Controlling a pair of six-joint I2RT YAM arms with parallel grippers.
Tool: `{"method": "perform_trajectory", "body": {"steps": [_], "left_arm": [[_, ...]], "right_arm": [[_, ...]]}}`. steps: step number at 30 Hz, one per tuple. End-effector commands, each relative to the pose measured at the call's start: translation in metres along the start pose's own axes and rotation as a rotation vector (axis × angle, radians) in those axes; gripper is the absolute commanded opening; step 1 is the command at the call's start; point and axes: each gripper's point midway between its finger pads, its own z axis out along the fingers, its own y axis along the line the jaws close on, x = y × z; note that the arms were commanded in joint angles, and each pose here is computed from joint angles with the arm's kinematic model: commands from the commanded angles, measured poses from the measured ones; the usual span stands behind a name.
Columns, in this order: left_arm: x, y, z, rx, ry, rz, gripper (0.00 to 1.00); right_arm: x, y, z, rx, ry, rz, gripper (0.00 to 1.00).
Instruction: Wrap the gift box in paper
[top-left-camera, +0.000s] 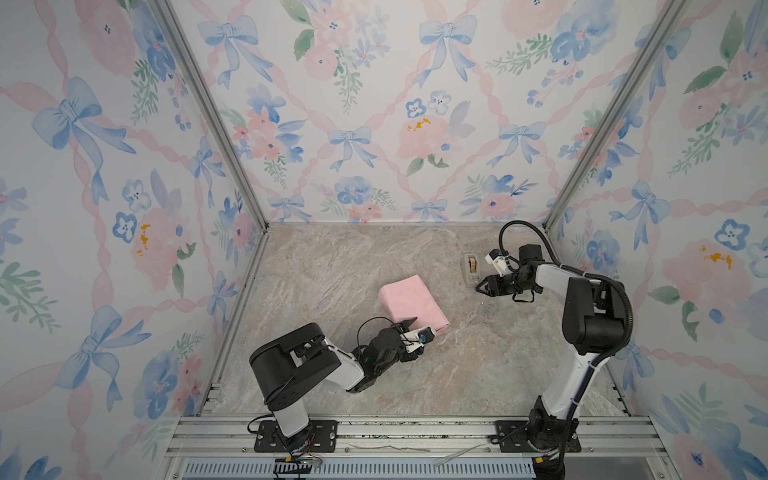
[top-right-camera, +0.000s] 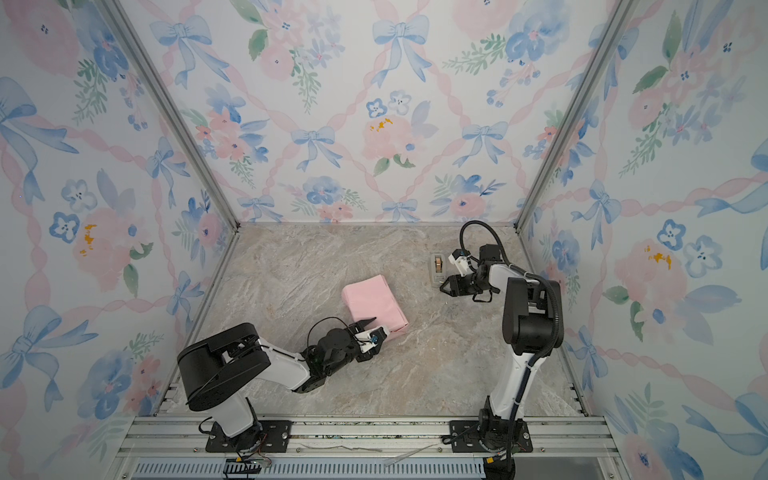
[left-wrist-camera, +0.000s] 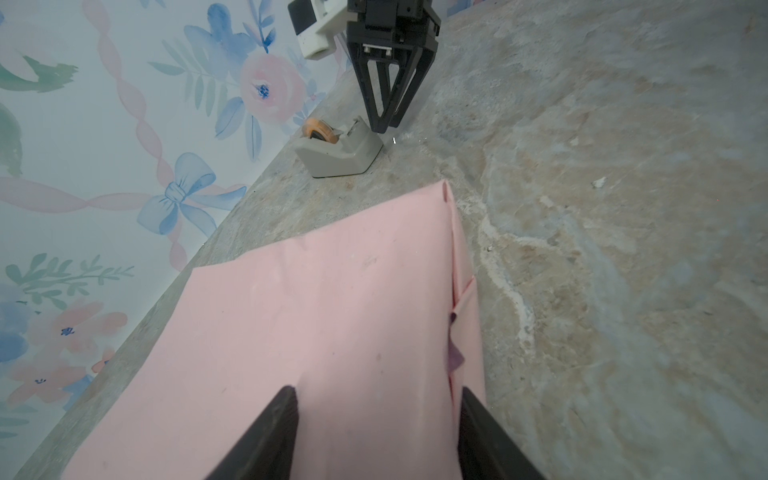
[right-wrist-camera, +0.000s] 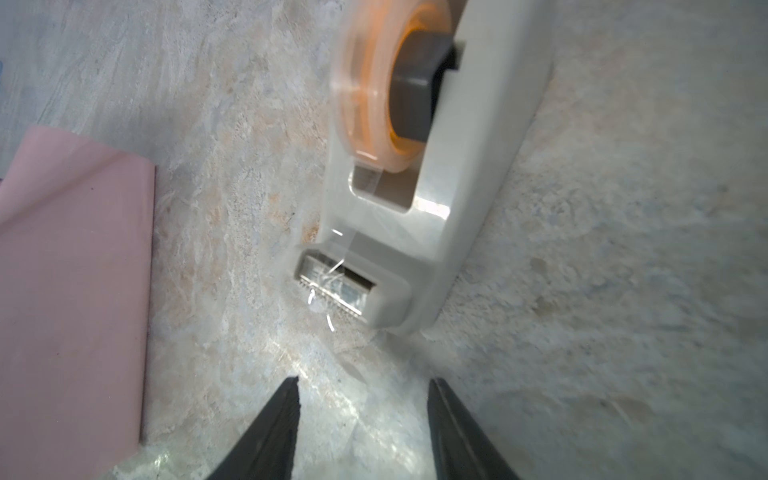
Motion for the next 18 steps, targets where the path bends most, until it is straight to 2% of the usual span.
{"method": "perform_trajectory", "body": {"steps": [1,18], "left_arm": [[0.015,-0.006,0.002,0.036,0.056,0.009,0.61],[0.013,-0.004,0.0,0.03,0.054,0.017,0.61]], "right_arm": [[0.003,0.008,0.005,-0.04,0.043,-0.022,0.52],[0.011,0.004,0.021,-0.005,0.138,-0.013,0.51]]}}
